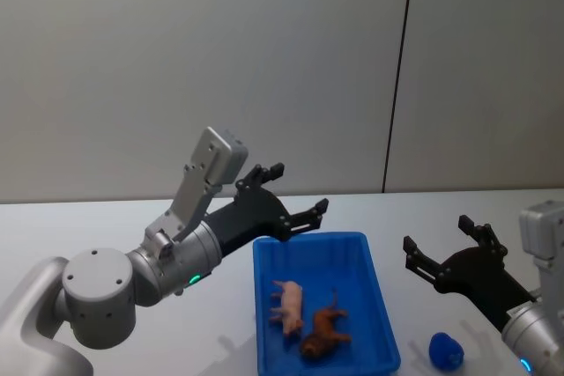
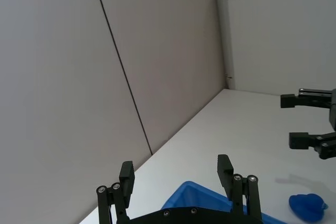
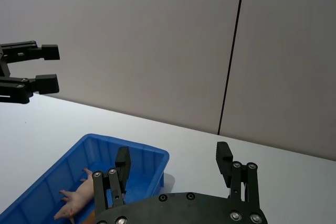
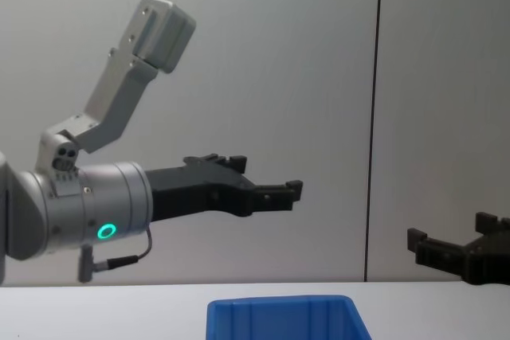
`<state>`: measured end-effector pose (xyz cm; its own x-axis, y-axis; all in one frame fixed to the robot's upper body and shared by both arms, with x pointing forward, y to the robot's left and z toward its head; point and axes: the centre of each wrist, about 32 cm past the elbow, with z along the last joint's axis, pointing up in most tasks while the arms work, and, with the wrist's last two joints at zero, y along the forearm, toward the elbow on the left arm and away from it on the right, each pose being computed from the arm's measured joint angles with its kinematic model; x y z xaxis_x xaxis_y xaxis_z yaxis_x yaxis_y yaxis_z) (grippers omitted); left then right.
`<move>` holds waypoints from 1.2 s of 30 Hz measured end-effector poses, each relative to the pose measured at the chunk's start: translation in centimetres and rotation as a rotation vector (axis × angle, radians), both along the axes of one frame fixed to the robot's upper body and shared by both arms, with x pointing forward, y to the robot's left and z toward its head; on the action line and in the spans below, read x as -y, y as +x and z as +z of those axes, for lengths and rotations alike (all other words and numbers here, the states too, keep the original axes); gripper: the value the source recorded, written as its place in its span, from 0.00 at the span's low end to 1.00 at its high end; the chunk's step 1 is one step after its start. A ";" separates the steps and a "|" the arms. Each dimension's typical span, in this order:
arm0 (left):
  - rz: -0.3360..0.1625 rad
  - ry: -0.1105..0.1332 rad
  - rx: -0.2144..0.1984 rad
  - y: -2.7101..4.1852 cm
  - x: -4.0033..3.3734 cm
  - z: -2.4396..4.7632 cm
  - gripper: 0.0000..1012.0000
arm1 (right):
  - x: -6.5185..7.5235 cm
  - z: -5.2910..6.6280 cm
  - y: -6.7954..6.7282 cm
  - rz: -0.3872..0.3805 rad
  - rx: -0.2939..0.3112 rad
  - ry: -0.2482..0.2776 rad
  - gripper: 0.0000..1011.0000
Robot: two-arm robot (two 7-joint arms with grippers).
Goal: Pick up the two dolls from the table and place them into the box.
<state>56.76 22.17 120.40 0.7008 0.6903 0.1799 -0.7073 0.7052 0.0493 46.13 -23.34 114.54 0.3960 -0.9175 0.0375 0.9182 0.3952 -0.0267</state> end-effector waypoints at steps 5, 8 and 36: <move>0.042 0.003 0.013 -0.39 -0.44 0.04 0.99 | 0.0 0.0 0.0 0.000 0.000 0.000 0.99; 0.072 0.011 0.026 -0.71 -0.77 0.05 0.99 | 0.0 0.0 0.0 0.000 0.000 0.000 0.99; 0.189 0.053 0.088 -2.25 -2.14 -0.03 0.99 | 1.0 -0.2 -0.5 -0.028 -0.017 -0.019 0.99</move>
<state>54.50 24.31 120.38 0.5394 0.7962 0.2742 -0.8302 0.5573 0.0146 45.59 -24.32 114.32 0.3710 -0.9274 0.0484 0.9282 0.3687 -0.0498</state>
